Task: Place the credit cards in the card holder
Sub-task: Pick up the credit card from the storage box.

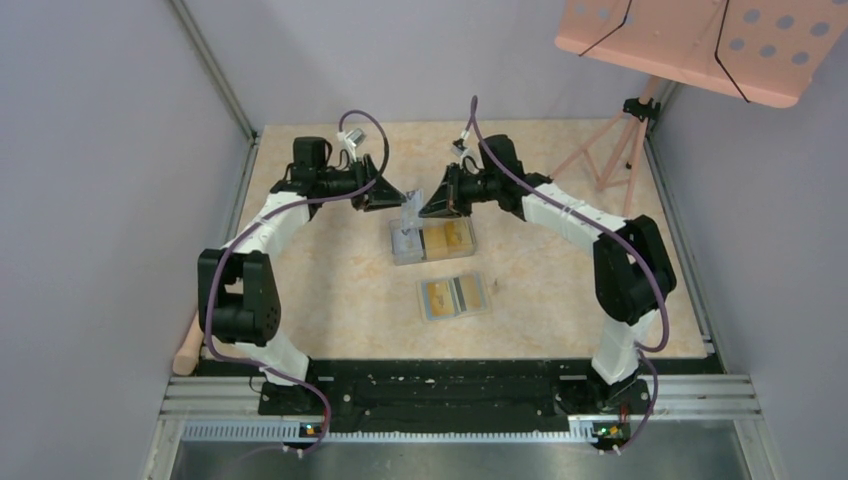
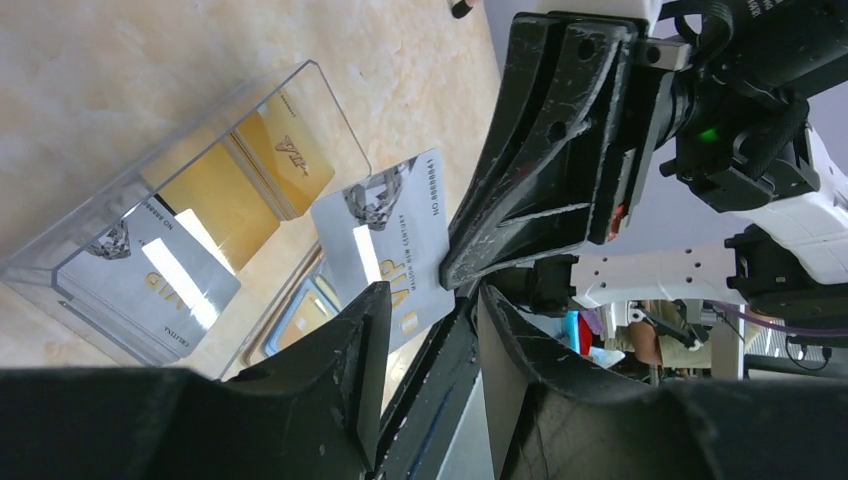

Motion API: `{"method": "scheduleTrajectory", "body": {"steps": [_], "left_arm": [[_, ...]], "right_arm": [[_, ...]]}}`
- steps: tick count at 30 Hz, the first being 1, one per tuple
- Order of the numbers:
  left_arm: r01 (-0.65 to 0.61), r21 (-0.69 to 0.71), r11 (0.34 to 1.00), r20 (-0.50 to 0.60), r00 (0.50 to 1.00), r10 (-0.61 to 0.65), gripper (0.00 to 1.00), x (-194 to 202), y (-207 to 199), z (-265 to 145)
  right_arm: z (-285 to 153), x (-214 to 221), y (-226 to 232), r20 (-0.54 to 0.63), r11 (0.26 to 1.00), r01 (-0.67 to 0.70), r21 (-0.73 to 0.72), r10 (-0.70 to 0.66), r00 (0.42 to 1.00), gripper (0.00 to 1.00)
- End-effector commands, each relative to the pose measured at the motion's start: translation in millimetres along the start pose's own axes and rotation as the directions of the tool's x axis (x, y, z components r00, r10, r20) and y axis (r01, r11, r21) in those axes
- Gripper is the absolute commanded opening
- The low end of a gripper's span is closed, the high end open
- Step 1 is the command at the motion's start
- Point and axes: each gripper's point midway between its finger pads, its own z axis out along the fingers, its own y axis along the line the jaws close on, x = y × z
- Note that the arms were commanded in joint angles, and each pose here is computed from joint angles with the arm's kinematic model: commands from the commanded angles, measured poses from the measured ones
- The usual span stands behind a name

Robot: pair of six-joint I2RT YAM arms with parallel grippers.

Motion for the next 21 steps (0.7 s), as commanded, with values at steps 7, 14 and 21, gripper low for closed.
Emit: {"method": "scheduleTrajectory", "body": {"steps": [7,14,21], "left_arm": [[-0.041,-0.133,0.99,-0.02,0.999,0.039,0.44,11,21,-1],[-0.026,-0.03,0.999,-0.023,0.999,0.025,0.44,13,6,5],[-0.069,0.082,0.994,-0.029,0.997,0.071,0.34,12,-18,6]], "right_arm": [[-23,-17,57,0.086,0.98,0.121,-0.157,-0.109,0.99,0.0],[-23,-13,57,0.072,0.979,0.113,-0.168,-0.102,0.992,0.0],[-20,-11,50,0.068,0.982,0.103,-0.158,-0.093,0.993,0.0]]}}
